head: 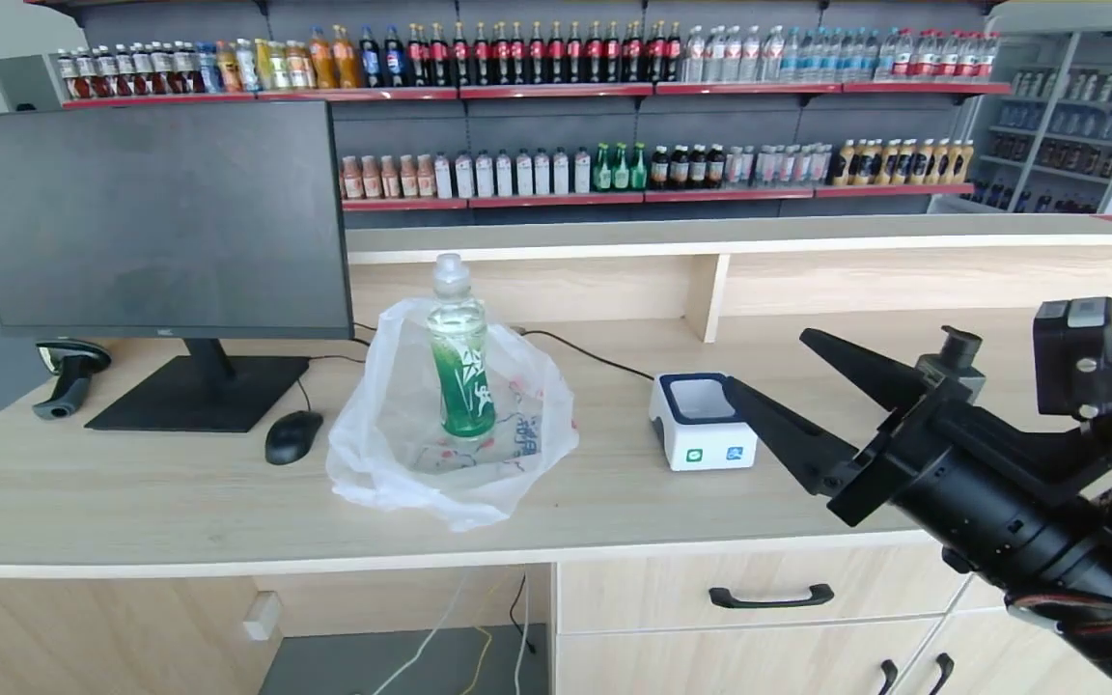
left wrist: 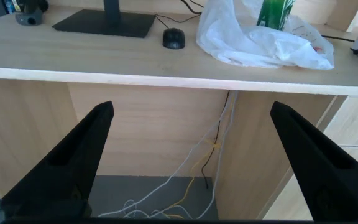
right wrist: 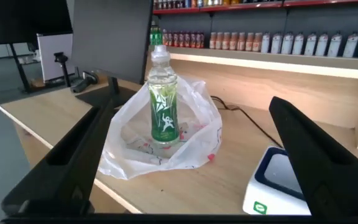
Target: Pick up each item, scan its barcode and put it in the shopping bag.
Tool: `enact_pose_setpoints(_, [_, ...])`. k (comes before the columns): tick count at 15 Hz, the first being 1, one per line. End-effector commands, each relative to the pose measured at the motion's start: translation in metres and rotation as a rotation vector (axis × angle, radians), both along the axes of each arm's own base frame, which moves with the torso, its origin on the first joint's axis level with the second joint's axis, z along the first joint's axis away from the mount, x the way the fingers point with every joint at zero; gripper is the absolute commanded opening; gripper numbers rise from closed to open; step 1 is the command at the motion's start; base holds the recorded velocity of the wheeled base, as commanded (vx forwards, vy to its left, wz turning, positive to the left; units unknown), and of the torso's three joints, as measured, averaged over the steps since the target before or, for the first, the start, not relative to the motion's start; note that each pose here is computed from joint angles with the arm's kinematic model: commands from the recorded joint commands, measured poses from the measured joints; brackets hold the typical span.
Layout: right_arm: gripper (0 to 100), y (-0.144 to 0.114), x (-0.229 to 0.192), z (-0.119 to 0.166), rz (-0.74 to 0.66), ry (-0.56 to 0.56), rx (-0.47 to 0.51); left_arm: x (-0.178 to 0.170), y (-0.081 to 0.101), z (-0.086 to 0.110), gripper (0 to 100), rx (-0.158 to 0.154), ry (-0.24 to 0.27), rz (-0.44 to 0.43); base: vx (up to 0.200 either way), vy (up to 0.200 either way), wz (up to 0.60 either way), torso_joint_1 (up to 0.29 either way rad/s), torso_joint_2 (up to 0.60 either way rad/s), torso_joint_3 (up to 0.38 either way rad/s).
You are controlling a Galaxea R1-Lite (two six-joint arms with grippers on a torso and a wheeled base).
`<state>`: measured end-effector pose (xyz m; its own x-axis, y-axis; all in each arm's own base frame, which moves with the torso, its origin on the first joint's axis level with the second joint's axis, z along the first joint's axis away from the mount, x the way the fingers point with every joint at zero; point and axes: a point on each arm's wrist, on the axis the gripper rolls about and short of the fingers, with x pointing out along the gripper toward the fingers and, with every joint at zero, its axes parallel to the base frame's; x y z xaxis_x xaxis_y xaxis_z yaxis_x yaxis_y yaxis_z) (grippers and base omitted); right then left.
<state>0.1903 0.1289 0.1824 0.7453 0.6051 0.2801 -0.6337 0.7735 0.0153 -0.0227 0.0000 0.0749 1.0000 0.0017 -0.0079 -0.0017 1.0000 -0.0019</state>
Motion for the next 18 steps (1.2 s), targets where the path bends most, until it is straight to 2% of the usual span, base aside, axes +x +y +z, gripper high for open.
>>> enact_pose_setpoints(1, [100, 0.003, 0.004, -0.004, -0.003, 0.005, -0.021, 0.000, 0.000, 0.000, 100, -0.001, 0.000, 0.001, 0.000, -0.200, -0.60, 0.002, 0.00, 0.002])
enact_pose_setpoints(13, [100, 0.010, 0.018, -0.012, -0.012, 0.023, -0.040, 0.000, 0.000, 0.000, 100, 0.000, 0.000, -0.002, 0.000, -0.200, 0.00, 0.003, 0.00, 0.002])
enact_pose_setpoints(17, [100, 0.012, 0.021, -0.013, -0.014, 0.021, -0.047, 0.000, 0.000, 0.000, 100, -0.001, 0.000, 0.001, 0.000, -0.200, 0.60, 0.000, 0.00, 0.002])
enact_pose_setpoints(18, [100, 0.012, 0.021, -0.013, -0.015, 0.021, -0.047, 0.000, 0.000, 0.000, 100, -0.001, 0.000, 0.000, 0.000, -0.200, 0.00, -0.002, 0.00, 0.007])
